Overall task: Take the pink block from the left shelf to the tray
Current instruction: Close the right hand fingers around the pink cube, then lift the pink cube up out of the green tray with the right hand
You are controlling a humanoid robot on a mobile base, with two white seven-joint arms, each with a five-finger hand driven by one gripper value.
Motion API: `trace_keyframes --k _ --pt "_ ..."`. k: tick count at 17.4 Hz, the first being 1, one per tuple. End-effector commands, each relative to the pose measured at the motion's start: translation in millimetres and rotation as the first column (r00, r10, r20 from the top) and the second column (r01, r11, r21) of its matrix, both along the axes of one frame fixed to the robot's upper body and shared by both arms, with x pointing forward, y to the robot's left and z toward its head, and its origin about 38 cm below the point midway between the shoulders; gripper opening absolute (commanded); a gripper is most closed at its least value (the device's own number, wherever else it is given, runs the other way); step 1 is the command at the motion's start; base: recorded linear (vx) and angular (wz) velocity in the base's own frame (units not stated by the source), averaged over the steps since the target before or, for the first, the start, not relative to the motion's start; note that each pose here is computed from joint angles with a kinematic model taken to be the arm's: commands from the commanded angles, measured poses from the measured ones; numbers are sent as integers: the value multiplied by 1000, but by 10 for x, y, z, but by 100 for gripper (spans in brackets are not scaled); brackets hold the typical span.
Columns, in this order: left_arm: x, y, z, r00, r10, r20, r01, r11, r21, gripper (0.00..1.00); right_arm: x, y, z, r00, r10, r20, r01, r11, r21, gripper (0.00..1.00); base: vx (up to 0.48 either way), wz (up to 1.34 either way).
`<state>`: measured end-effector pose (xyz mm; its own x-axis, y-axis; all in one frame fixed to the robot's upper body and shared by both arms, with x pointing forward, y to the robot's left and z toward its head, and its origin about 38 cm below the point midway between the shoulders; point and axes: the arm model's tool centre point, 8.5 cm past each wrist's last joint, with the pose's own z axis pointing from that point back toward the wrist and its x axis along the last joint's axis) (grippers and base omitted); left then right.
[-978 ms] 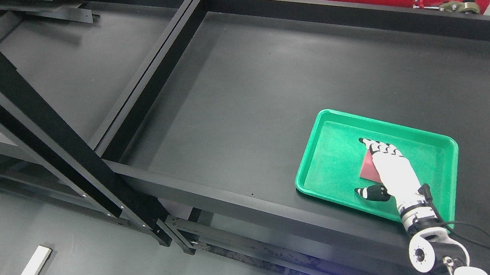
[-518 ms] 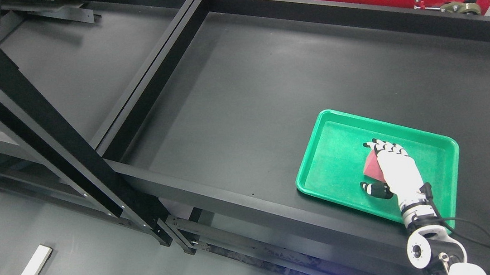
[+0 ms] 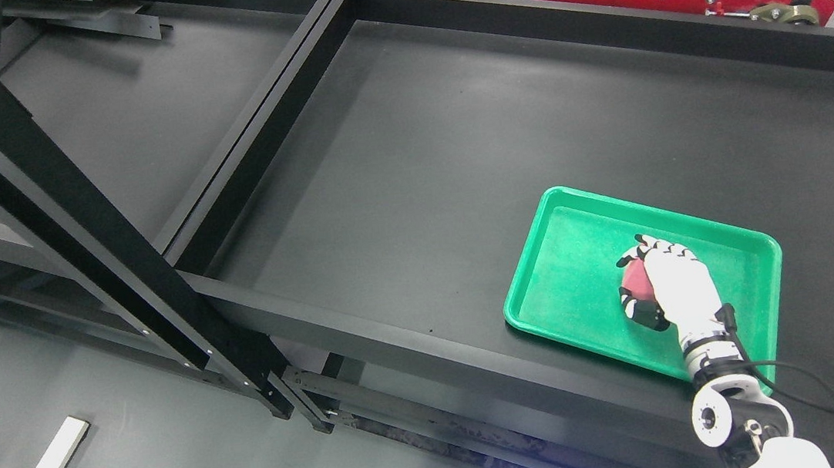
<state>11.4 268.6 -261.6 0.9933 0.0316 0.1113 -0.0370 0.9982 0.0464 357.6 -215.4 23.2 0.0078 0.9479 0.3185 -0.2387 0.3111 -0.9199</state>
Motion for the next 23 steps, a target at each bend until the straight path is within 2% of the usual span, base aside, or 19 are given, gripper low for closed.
trace_keyframes --k 1,4,8,11,13,15,23 --pt "260 114 18 999 -6 48 5 1000 18 100 19 -112 72 992 -42 117 43 999 -12 1 0 0" --pt "260 114 18 999 -6 48 5 1000 18 100 38 -164 267 964 -80 252 82 997 3 2 0 0" --pt "260 114 18 999 -6 48 5 1000 18 100 -8 -266 636 889 -122 440 114 992 45 2 0 0" --pt "260 114 18 999 -6 48 5 1000 18 100 -194 -289 835 814 -137 565 114 991 76 2 0 0" --pt "260 114 18 999 -6 48 5 1000 18 100 -289 -284 892 786 -135 604 94 991 99 2 0 0" --pt "260 114 18 999 -6 48 5 1000 18 100 -299 -359 915 774 -159 613 104 987 125 2 0 0" --pt "260 114 18 999 -6 48 5 1000 18 100 -303 -408 924 769 -181 612 99 981 166 2 0 0"
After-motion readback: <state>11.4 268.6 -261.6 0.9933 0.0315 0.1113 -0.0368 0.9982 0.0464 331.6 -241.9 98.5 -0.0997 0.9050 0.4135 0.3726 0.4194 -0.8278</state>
